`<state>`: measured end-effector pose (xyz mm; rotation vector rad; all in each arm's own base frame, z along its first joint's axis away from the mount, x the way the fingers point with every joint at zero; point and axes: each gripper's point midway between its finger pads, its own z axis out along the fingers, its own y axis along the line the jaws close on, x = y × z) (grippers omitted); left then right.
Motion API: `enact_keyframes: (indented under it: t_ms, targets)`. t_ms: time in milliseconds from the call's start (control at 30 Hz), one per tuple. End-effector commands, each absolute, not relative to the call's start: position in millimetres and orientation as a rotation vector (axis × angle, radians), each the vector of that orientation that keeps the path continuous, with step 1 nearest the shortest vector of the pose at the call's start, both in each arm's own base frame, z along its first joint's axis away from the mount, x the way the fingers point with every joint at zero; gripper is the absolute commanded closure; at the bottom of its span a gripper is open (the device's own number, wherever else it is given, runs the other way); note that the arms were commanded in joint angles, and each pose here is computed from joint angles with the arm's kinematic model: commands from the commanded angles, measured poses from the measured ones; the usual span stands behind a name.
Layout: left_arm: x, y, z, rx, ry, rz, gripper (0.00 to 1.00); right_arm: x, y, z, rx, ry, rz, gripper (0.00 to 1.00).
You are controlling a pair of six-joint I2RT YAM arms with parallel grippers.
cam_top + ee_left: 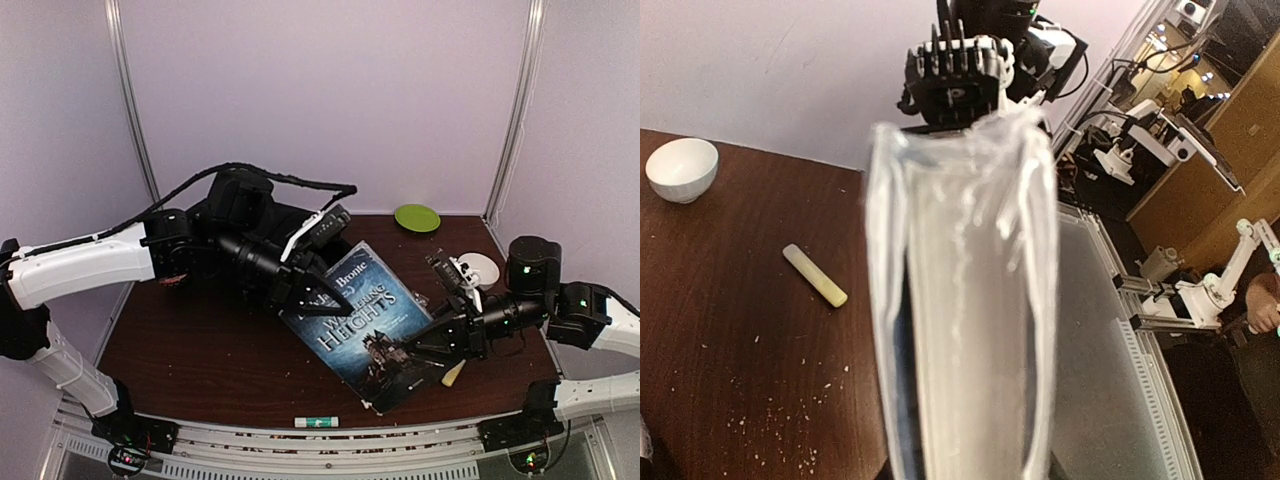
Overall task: Pack the student bag
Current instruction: Place the book in the student bag.
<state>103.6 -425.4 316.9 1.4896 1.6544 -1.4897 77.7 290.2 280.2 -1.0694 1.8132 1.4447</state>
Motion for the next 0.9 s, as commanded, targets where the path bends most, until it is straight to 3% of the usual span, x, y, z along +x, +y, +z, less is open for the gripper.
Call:
enact_keyframes:
  t_ms: [0,133,333,533,867]
  targets:
    - [93.5,-424.0,348.0,1.495,1.453,-1.546,1.0,76.8,293.1,351.8,-1.002,1.53,1.532,0.64]
    - [99.0,-417.3,373.0,1.393,1.366,-1.579,1.0,86.0,288.5,356.1,-0.89,1.536,1.538,0.4]
    - [129.1,-388.0,414.3,1.059,1.26,-1.664,1.0,112.0,264.0,350.5,-0.575,1.507,1.516,0.22]
    - [145.6,-364.8,438.4,0.876,1.189,-1.695,1.0,121.7,248.4,340.4,-0.414,1.488,1.537,0.17]
    - [138.6,-356.0,450.2,0.832,1.11,-1.775,1.0,143.9,230.3,334.6,-0.251,1.491,1.435,0.16]
